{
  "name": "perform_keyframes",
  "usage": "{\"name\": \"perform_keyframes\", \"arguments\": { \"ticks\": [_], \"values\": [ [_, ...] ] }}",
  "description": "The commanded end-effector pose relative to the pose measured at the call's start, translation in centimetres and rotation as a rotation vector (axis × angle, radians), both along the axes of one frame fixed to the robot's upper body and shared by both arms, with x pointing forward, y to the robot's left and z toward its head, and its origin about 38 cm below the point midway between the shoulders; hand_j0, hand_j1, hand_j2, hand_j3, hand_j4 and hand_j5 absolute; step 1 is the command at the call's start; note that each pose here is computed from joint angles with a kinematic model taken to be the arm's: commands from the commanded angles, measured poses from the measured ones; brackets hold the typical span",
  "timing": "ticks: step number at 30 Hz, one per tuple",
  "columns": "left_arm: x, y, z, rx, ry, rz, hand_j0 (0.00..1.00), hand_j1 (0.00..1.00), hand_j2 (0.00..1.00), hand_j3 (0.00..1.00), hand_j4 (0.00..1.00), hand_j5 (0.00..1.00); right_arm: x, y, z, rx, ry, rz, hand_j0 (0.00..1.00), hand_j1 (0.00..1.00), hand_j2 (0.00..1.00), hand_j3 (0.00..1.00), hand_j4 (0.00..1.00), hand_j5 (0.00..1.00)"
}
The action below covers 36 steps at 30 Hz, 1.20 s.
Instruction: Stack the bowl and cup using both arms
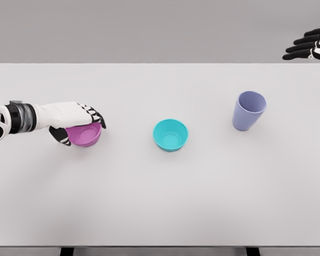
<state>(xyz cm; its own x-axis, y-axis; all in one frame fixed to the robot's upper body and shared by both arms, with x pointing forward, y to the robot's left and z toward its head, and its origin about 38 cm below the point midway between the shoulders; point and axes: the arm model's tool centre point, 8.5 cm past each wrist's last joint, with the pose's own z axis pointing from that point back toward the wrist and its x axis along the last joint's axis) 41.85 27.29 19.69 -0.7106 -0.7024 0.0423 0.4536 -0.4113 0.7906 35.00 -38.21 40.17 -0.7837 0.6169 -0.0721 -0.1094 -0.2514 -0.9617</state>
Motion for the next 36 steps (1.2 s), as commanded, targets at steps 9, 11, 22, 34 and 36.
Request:
{"name": "perform_keyframes", "arguments": {
  "ticks": [9, 11, 22, 34, 36],
  "values": [
    [-1.1, -1.4, 2.8, -0.053, -0.032, -0.062, 0.65, 0.65, 0.65, 0.65, 0.65, 0.65, -0.2, -0.3, 0.3, -0.020, 0.004, -0.011, 1.00, 1.00, 1.00, 1.00, 1.00, 1.00],
    [-1.2, -1.9, 3.1, -0.059, -0.039, -0.075, 0.65, 0.65, 0.65, 0.65, 0.65, 0.65, -0.1, -0.3, 0.3, -0.020, 0.004, -0.012, 1.00, 1.00, 1.00, 1.00, 1.00, 1.00],
    [-1.7, -5.6, 4.3, -0.110, -0.076, -0.255, 0.65, 0.65, 0.65, 0.65, 0.65, 0.65, 1.1, 1.9, -3.6, 0.013, 0.053, 0.040, 1.00, 1.00, 1.00, 1.00, 1.00, 1.00],
    [-2.2, -10.4, 5.6, -0.176, -0.120, -0.427, 0.66, 0.66, 0.66, 0.66, 0.66, 0.66, 2.2, 4.5, -5.3, -0.005, 0.069, 0.101, 1.00, 1.00, 1.00, 1.00, 1.00, 1.00],
    [-2.2, -11.1, 5.6, -0.185, -0.122, -0.440, 0.66, 0.66, 0.66, 0.66, 0.66, 0.66, 2.4, 5.2, -5.9, 0.000, 0.070, 0.115, 1.00, 1.00, 1.00, 1.00, 1.00, 1.00]
  ]
}}
